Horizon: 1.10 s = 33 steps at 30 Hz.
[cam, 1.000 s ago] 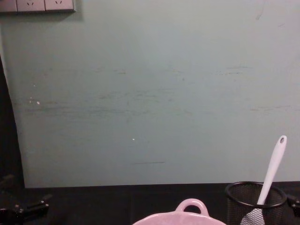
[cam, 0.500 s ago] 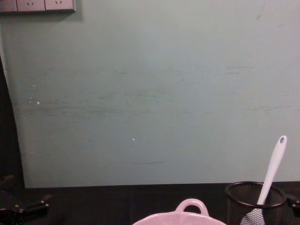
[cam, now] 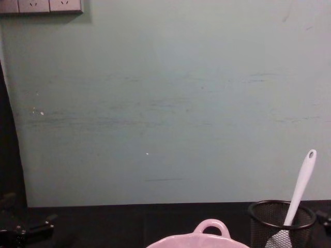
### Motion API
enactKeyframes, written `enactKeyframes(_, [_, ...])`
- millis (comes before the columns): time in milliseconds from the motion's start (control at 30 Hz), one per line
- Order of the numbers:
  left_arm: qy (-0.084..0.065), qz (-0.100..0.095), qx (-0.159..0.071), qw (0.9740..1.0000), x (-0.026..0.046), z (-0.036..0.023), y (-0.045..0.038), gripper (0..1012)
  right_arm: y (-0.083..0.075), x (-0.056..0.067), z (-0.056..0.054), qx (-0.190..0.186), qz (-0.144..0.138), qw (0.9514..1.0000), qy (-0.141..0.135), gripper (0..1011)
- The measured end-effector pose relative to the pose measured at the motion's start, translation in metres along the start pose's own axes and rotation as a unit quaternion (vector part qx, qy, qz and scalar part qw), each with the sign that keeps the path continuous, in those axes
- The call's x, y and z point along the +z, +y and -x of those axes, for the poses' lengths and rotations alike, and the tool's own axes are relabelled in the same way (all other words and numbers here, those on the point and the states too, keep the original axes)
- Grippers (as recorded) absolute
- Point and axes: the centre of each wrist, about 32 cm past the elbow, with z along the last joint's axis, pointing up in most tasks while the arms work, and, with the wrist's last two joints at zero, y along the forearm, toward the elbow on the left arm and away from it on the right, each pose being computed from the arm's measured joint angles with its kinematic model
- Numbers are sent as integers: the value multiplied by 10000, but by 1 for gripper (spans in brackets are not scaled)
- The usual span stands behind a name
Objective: Use the one hand to pick up the spoon and stir the clear water in the bowl.
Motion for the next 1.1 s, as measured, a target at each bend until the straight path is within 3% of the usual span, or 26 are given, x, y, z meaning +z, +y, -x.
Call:
enactKeyframes(300, [0, 0, 0, 10000, 0, 0, 0, 1005, -193, 77, -38, -155, -156, 9997, 124, 1002])
enactKeyframes(433, [0, 0, 0, 10000, 0, 0, 0, 1005, -263, 95, -84, -113, -377, 9979, 507, 1002])
enactKeyframes(500, [0, 0, 0, 10000, 0, 0, 0, 1005, -281, 103, -116, -39, -539, 9948, 861, 1002])
enactKeyframes(633, [0, -1, 0, 10000, 0, 0, 0, 1005, -264, 114, -189, 150, -796, 9839, 1595, 1002])
enactKeyframes(667, [0, -1, 0, 10000, 0, 0, 0, 1005, -246, 109, -220, 228, -878, 9779, 1882, 1002])
enactKeyframes(767, [0, 0, 0, 10000, 0, 0, 0, 1005, -212, 98, -260, 339, -937, 9677, 2315, 1002])
enactKeyframes(800, [0, 0, 0, 10000, 0, 0, 0, 1005, -184, 88, -286, 443, -939, 9587, 2649, 1002])
enactKeyframes(833, [0, 0, 0, 10000, 0, 0, 0, 1005, -169, 81, -303, 485, -932, 9544, 2796, 1002])
enactKeyframes(867, [0, -1, 0, 10000, 0, 0, 0, 1005, -138, 73, -332, 576, -904, 9456, 3072, 1002])
enactKeyframes(933, [0, 0, 0, 10000, 0, 0, 0, 1005, -105, 74, -355, 683, -861, 9367, 3325, 1002])
enactKeyframes(967, [0, 0, 0, 10000, 0, 0, 0, 1005, -77, 79, -374, 778, -806, 9291, 3524, 1003])
enactKeyframes(1000, [0, 0, 0, 10000, 0, 0, 0, 1005, -77, 79, -374, 778, -806, 9291, 3524, 1003])
enactKeyframes(1067, [0, 0, 0, 10000, 0, 0, 0, 1005, -12, 93, -412, 937, -643, 9155, 3860, 1002])
enactKeyframes(1100, [0, 0, 0, 10000, 0, 0, 0, 1005, 1, 98, -420, 958, -608, 9134, 3910, 1002])
